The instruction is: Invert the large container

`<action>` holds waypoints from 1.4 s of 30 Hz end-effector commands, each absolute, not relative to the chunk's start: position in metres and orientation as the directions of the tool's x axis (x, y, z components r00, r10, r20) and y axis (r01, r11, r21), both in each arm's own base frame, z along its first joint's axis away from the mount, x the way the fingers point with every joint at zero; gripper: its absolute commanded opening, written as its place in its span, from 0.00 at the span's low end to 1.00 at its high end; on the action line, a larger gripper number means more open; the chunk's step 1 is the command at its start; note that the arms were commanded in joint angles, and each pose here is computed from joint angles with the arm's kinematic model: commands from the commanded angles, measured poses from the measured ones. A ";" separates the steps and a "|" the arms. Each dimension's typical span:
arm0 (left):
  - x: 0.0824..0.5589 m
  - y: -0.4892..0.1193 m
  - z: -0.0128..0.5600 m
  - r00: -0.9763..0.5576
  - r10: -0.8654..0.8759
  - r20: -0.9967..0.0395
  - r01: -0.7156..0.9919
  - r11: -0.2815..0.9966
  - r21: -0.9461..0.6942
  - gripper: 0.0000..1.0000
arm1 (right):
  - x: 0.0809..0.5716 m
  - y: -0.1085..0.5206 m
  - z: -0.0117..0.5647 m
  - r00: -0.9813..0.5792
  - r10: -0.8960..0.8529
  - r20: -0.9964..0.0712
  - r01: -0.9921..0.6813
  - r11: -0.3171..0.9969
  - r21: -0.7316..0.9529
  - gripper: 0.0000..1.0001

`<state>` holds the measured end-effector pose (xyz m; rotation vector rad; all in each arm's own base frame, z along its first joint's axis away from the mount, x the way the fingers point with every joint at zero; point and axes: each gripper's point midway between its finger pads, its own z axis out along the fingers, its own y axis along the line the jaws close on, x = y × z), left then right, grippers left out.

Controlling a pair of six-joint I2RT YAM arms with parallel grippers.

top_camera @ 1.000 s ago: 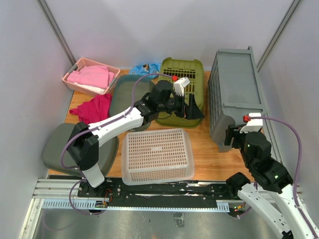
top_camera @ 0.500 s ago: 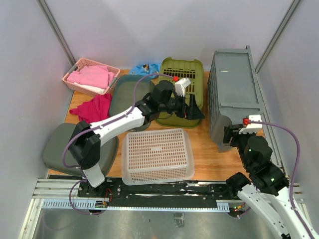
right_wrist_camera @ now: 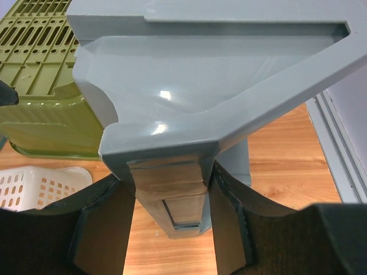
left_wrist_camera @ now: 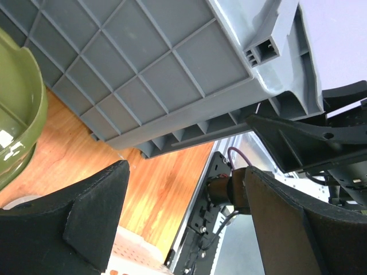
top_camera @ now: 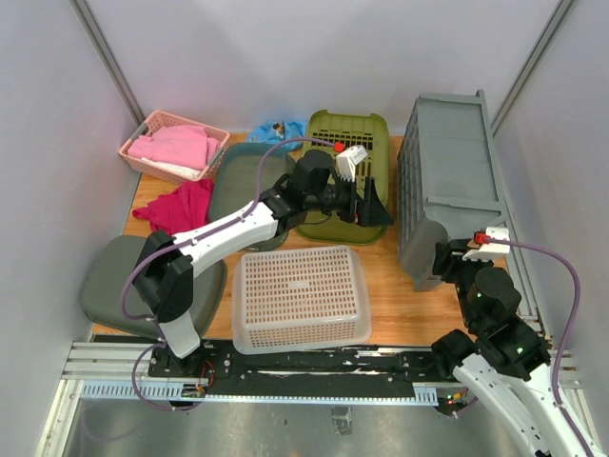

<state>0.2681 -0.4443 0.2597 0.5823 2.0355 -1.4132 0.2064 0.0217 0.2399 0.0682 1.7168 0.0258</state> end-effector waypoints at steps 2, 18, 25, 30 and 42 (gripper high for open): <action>0.266 -0.455 0.282 -0.706 0.010 -0.708 0.681 0.283 -0.675 0.86 | 0.199 0.006 0.265 -0.048 0.295 -0.954 0.151 0.947 0.285 0.26; 0.260 -0.458 0.282 -0.707 0.021 -0.707 0.686 0.266 -0.677 0.86 | 0.173 -0.027 0.276 0.188 0.646 -0.740 0.235 0.702 0.672 0.09; 0.258 -0.459 0.281 -0.706 0.027 -0.707 0.688 0.261 -0.677 0.86 | 0.150 -0.050 0.233 0.217 0.753 -0.621 0.389 0.517 0.763 0.06; 0.257 -0.461 0.277 -0.711 0.032 -0.703 0.685 0.261 -0.680 0.86 | 0.133 -0.069 0.215 0.258 0.761 -0.595 0.482 0.432 0.762 0.07; 0.259 -0.473 0.271 -0.720 0.049 -0.692 0.678 0.260 -0.687 0.86 | 0.099 -0.095 0.187 0.231 0.739 -0.633 0.603 0.402 0.689 0.69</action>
